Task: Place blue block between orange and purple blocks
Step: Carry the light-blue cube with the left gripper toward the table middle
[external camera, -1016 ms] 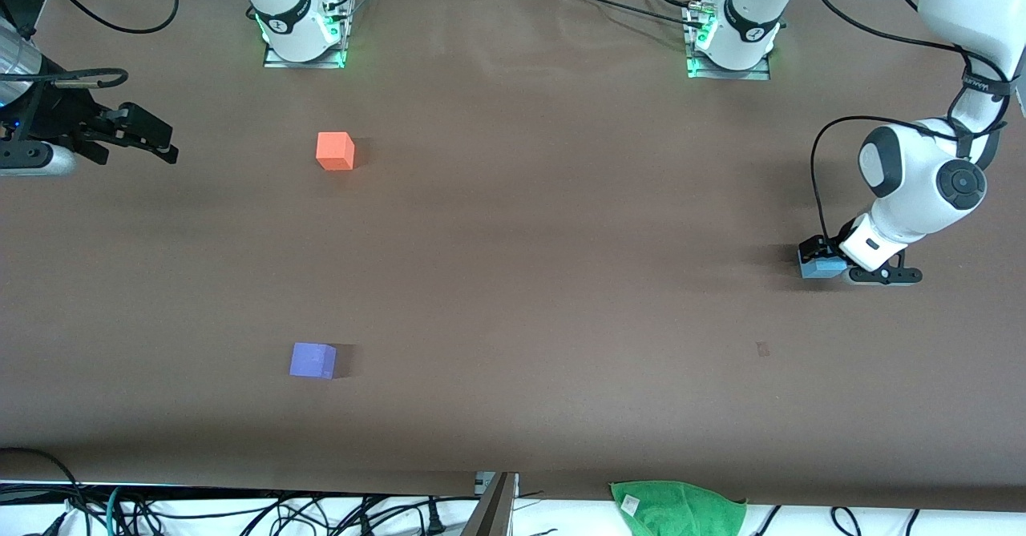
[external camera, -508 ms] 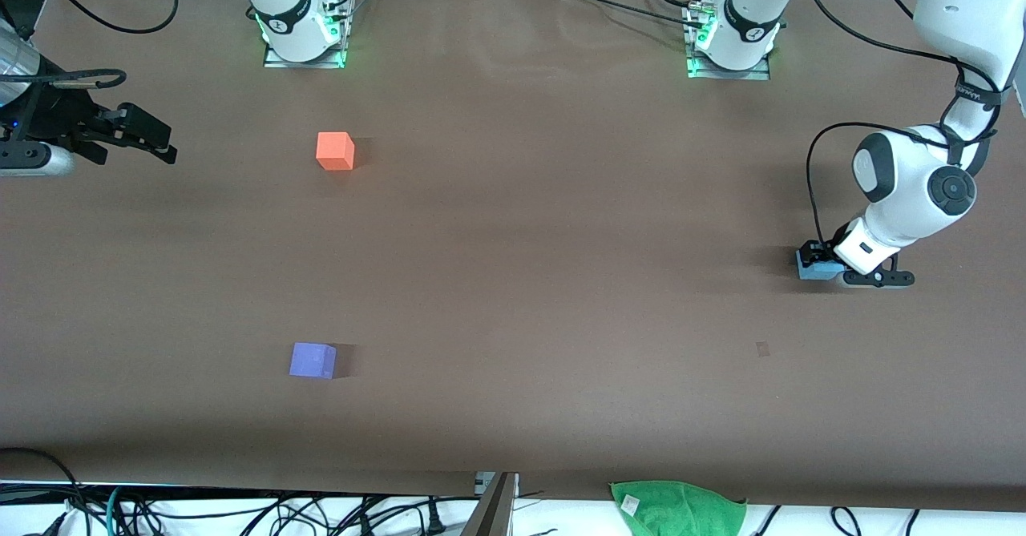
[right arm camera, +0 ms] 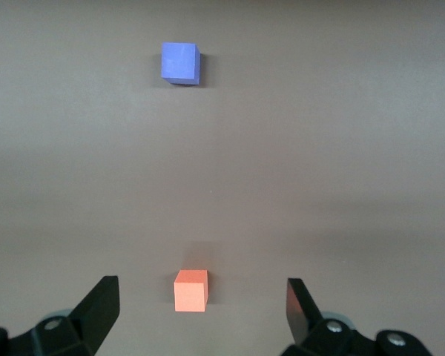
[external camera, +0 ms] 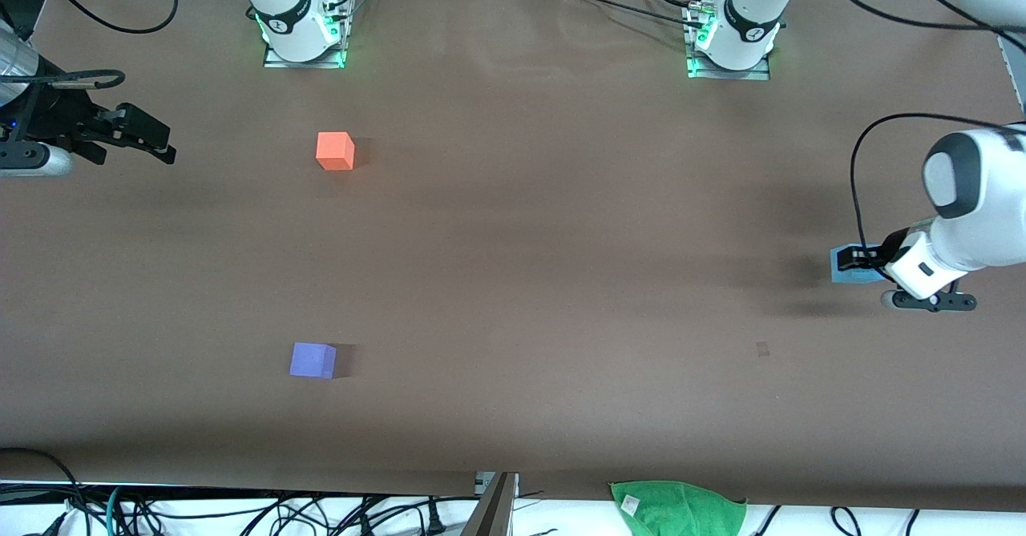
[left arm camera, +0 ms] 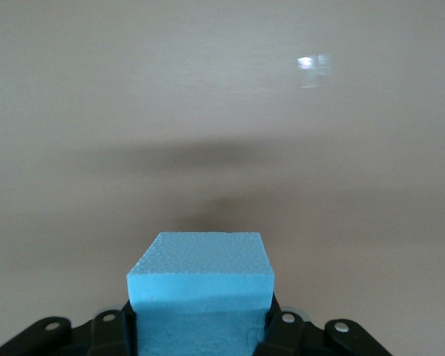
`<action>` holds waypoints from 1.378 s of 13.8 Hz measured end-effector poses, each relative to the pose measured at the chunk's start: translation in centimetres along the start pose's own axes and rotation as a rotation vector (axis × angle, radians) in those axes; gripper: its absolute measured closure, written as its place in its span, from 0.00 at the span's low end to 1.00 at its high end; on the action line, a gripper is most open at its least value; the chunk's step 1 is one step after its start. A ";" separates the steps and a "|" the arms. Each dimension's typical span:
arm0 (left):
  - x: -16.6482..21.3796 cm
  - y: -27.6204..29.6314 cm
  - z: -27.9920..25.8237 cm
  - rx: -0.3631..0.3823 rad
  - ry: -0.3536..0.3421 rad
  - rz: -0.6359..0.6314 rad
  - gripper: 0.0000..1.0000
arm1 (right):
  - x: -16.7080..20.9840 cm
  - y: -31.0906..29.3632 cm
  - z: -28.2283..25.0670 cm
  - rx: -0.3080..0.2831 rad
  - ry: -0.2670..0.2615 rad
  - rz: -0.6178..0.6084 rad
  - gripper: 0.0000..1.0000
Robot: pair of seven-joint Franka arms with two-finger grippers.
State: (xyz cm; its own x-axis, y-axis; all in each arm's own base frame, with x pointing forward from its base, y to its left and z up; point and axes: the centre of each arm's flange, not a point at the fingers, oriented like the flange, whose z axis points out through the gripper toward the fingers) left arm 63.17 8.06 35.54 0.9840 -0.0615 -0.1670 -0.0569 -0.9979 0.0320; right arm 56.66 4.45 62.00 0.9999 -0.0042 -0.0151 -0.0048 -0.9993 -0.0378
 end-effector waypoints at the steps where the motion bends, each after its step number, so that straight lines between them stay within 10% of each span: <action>1: 0.3 2.6 -2.5 -0.009 -0.020 0.044 0.43 | 0.0 0.1 0.0 0.000 0.000 0.001 0.00; 6: -0.3 23.6 -3.8 -0.005 -0.086 0.210 0.43 | 0.0 0.2 0.1 0.000 -0.001 0.004 0.00; 12: -5.7 50.7 6.7 -0.053 -0.056 0.071 0.43 | 0.1 0.2 0.2 -0.001 -0.003 0.004 0.00; 19: -7.2 58.6 19.1 -0.075 0.041 -0.081 0.43 | 0.1 0.3 0.7 -0.003 -0.025 0.004 0.00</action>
State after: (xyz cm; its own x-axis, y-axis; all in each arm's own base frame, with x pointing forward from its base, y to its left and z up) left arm 49.55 -50.40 19.76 0.9911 0.0217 -0.1311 0.0342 -0.9950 0.0935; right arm 56.76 4.18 61.33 0.9991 -0.0068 -0.0407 -0.0082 -0.9994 -0.0347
